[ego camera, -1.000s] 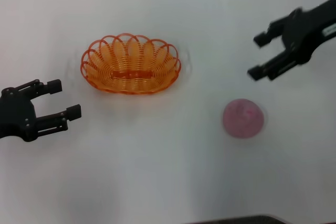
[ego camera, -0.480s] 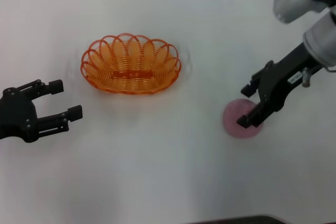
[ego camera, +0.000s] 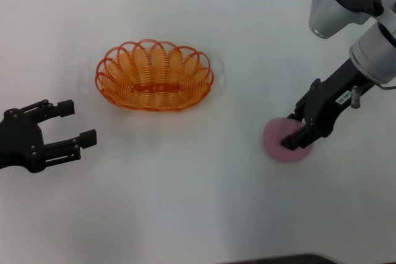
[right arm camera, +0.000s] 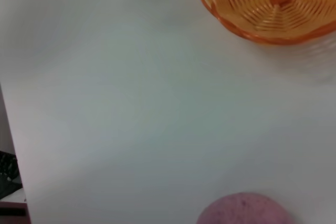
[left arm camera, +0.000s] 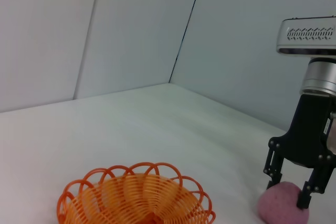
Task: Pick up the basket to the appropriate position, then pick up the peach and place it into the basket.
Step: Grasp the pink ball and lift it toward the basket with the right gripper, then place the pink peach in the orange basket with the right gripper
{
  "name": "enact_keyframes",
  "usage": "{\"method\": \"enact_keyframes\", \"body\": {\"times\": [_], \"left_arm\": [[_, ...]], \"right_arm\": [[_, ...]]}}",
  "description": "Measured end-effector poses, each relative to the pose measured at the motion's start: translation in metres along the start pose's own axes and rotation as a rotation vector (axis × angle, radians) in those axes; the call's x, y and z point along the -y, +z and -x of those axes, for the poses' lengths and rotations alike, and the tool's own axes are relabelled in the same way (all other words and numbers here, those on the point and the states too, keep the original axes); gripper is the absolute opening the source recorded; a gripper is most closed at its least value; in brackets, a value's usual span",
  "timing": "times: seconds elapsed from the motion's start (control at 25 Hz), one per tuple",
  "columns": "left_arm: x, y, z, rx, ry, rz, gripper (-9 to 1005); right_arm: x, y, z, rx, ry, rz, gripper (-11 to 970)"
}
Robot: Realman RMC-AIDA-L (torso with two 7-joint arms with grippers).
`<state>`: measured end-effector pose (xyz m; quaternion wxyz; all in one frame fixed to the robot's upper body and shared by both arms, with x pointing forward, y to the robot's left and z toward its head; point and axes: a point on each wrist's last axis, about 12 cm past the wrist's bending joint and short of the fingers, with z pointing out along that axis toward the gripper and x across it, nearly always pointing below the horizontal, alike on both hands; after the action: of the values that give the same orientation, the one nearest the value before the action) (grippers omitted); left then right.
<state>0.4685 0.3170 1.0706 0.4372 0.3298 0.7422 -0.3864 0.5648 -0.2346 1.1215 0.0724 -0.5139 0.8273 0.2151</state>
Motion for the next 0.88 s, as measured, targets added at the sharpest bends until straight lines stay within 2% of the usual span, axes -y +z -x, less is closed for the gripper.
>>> {"method": "enact_keyframes", "body": {"times": [0.32,0.64,0.68,0.72,0.88], "left_arm": [[0.000,-0.001,0.000,0.003,0.000,0.000,831],[0.000,0.000,0.001,0.002,0.004,-0.002,831],[0.000,0.001,0.001,0.002,0.003,-0.003,831],[0.000,0.001,0.002,0.003,0.003,-0.004,831],[-0.001,0.001,0.003,0.008,0.004,-0.003,832]], "right_arm": [[-0.002,-0.003,0.003,0.026,-0.013,0.015,392],[0.002,-0.028,0.008,0.389,-0.051,0.051,240],[0.003,-0.022,0.009,0.495,-0.054,0.059,224],[0.003,-0.022,0.009,0.495,-0.054,0.059,216],[0.004,0.011,0.014,0.701,-0.050,0.089,185]]}}
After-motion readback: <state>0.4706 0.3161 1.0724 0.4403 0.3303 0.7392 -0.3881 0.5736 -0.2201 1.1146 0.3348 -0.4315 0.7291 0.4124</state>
